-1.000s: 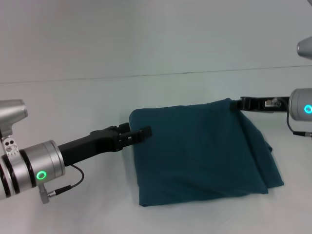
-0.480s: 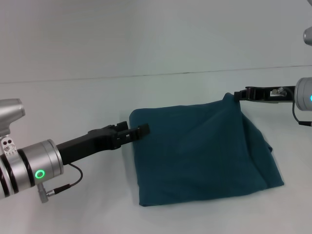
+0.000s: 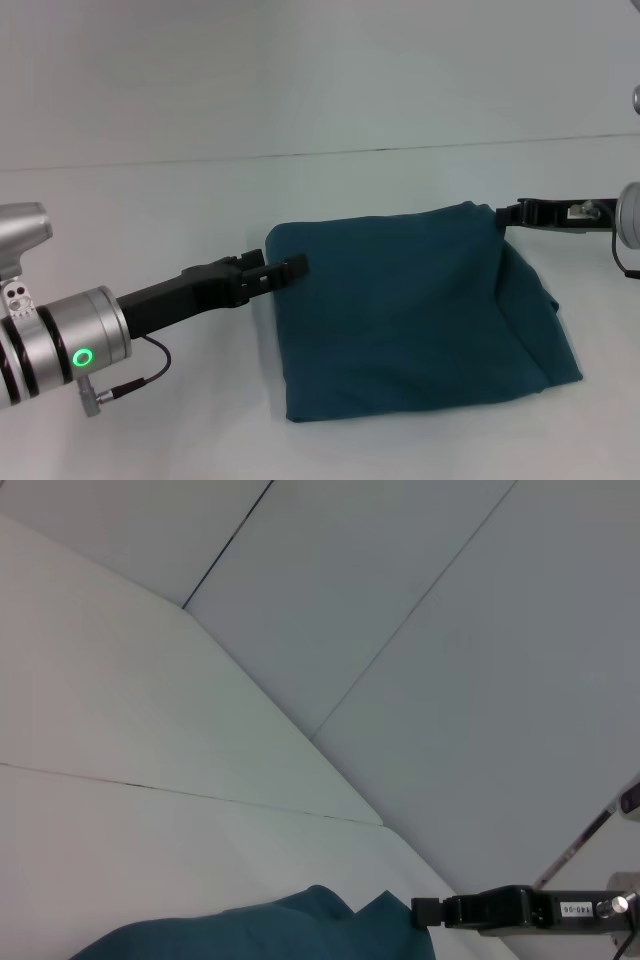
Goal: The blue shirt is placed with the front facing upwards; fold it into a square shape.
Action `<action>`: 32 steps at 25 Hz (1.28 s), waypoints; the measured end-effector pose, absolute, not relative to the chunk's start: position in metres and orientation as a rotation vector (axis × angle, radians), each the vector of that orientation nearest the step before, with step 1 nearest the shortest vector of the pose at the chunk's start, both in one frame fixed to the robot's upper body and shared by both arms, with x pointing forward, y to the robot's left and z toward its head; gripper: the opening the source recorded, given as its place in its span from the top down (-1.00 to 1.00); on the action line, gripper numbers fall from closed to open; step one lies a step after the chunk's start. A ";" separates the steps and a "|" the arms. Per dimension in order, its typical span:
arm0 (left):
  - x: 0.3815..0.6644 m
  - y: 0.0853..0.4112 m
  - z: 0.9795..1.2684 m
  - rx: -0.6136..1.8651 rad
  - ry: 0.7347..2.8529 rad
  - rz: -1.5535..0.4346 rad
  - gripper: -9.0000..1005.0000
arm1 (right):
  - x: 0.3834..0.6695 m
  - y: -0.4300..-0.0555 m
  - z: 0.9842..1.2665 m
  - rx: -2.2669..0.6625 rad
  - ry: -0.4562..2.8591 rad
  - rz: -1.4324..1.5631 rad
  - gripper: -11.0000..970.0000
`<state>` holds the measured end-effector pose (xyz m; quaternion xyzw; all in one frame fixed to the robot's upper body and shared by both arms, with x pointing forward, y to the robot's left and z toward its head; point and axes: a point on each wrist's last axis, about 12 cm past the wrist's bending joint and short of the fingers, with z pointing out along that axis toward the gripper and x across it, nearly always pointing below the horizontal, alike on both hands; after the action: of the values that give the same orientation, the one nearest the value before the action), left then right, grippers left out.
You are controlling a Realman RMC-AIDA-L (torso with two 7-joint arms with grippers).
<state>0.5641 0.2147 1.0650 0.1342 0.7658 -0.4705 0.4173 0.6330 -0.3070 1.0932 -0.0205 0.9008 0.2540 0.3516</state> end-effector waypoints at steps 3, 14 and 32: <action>0.564 0.214 1.065 0.337 1.922 -1.180 -0.90 | 0.631 -0.309 1.090 -0.038 2.333 0.646 0.69; 0.569 0.210 1.069 0.354 1.913 -1.179 -0.89 | 0.633 -0.317 1.092 -0.011 2.311 0.604 0.34; 0.572 0.209 1.070 0.358 1.919 -1.168 -0.89 | 0.645 -0.268 1.103 -0.298 2.289 0.646 -0.26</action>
<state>0.5715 0.2087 1.0697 0.1429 0.7655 -0.4661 0.4199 0.6453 -0.2681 1.1029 -0.1157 0.8894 0.2512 0.3639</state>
